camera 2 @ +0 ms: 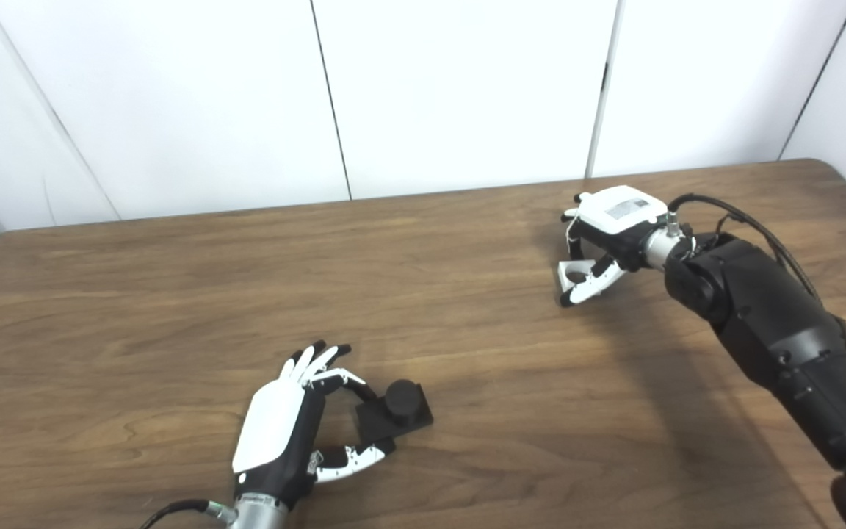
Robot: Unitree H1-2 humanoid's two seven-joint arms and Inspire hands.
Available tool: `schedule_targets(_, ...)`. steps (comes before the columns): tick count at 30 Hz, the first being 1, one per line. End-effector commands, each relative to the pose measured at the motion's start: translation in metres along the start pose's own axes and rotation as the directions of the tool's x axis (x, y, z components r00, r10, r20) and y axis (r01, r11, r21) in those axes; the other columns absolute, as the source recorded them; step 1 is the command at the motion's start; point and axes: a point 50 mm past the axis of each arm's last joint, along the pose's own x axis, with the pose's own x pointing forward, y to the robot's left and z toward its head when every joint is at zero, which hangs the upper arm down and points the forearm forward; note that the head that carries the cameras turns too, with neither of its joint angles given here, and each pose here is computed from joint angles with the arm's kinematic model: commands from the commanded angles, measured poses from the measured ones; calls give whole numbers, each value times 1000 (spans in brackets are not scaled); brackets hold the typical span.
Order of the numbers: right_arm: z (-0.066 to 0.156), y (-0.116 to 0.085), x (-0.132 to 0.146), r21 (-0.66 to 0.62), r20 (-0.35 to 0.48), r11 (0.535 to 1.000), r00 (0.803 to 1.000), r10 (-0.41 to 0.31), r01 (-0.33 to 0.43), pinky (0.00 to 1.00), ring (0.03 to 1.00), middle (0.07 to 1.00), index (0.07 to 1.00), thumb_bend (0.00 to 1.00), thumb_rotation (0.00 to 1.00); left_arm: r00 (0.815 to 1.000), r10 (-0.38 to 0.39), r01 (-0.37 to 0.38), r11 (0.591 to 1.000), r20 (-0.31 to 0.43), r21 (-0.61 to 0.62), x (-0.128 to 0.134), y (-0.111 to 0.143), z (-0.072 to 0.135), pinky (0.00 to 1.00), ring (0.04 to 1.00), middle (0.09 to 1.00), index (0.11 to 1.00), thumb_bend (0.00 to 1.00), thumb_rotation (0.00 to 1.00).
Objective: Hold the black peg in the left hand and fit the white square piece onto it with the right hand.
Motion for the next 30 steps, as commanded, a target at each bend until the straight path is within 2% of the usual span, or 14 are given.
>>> schedule_targets(1,2,-19,5,3,16,999,999,-46,46,922,1000,914,503,591,222,1000,6,-6,1000,-17,-26,1,-6,6,1000,985,906,507,523,154)
schedule_targets(2,2,-20,5,4,16,999,999,-47,47,922,1000,914,494,552,181,1000,7,-7,1000,-17,-25,1,-6,7,1000,984,906,507,524,152)
schedule_targets(5,1,-20,6,1,18,999,999,-49,49,916,1000,912,489,528,157,1000,9,-9,1000,-17,-26,2,-6,7,1000,982,907,510,523,153)
schedule_targets(30,0,-24,4,-10,25,998,997,-66,66,901,993,899,487,525,154,1000,20,-20,999,-11,-28,3,-7,7,1000,978,904,506,523,147)
